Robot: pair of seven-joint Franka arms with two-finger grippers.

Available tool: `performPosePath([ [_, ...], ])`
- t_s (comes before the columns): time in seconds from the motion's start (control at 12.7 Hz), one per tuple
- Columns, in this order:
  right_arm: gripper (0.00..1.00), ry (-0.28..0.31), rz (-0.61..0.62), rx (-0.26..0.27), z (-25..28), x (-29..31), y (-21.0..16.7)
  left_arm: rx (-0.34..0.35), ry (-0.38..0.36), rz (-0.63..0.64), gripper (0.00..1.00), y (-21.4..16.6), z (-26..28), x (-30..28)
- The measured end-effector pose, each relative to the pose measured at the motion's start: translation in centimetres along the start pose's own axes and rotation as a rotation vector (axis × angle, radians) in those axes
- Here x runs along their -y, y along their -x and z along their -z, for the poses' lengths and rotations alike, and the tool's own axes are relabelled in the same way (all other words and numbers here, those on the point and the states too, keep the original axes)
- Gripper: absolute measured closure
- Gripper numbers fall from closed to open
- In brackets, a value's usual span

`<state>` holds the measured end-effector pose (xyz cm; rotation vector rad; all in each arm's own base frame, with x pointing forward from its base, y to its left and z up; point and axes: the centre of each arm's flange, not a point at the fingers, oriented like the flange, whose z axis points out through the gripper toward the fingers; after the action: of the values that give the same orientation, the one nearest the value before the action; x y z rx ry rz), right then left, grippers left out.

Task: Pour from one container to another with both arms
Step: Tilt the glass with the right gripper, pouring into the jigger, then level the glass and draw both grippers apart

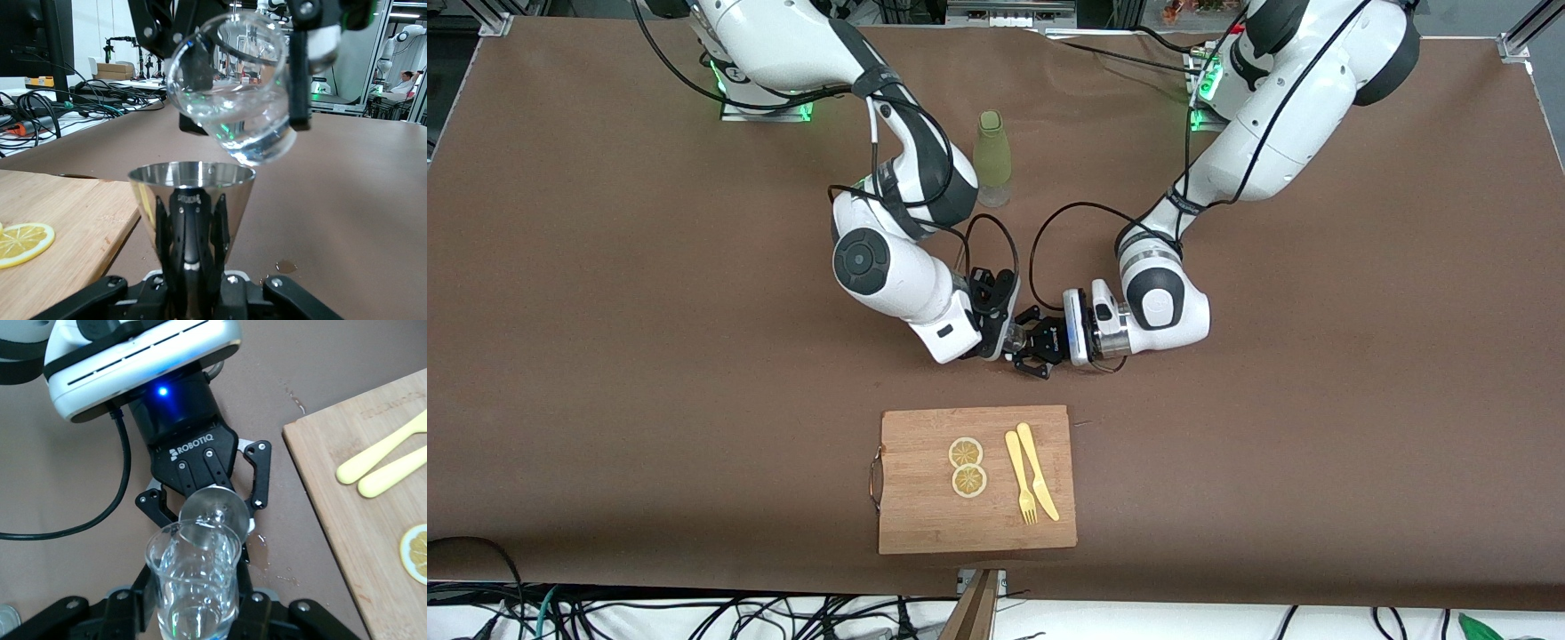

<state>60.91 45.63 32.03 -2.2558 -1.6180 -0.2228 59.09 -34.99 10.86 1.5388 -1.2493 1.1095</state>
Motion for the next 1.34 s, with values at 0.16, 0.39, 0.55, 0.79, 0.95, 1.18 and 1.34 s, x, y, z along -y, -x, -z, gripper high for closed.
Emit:
performPosePath([
  [0.16, 0.51, -0.014, -0.039, -0.039, 0.9, -0.9, 0.3, 0.0, 0.0, 0.0, 0.91, 0.0, 0.0, 0.0],
  [0.39, 0.51, -0.048, -0.105, -0.132, 3.4, -3.3, 1.9, -0.001, -0.001, -0.001, 0.91, -0.1, 0.0, 0.1],
  [0.55, 0.51, -0.094, -0.101, -0.229, 4.8, -5.6, 4.5, -0.001, -0.001, -0.002, 0.91, -0.1, 0.0, 0.1],
  [0.79, 0.51, -0.164, -0.065, -0.349, 6.5, -8.6, 10.4, -0.001, -0.004, -0.004, 0.91, -0.2, 0.1, 0.3],
  [0.95, 0.51, -0.226, -0.032, -0.392, 7.3, -10.5, 14.9, -0.002, -0.019, -0.013, 0.91, -0.4, 0.6, 1.1],
  [1.18, 0.51, -0.289, 0.023, -0.455, 7.9, -12.7, 21.9, -0.006, -0.08, -0.012, 0.91, -0.2, 4.2, 4.0],
  [1.34, 0.51, -0.333, 0.079, -0.505, 8.1, -13.3, 26.7, -0.037, -0.108, -0.015, 0.91, 0.3, 7.5, 6.2],
])
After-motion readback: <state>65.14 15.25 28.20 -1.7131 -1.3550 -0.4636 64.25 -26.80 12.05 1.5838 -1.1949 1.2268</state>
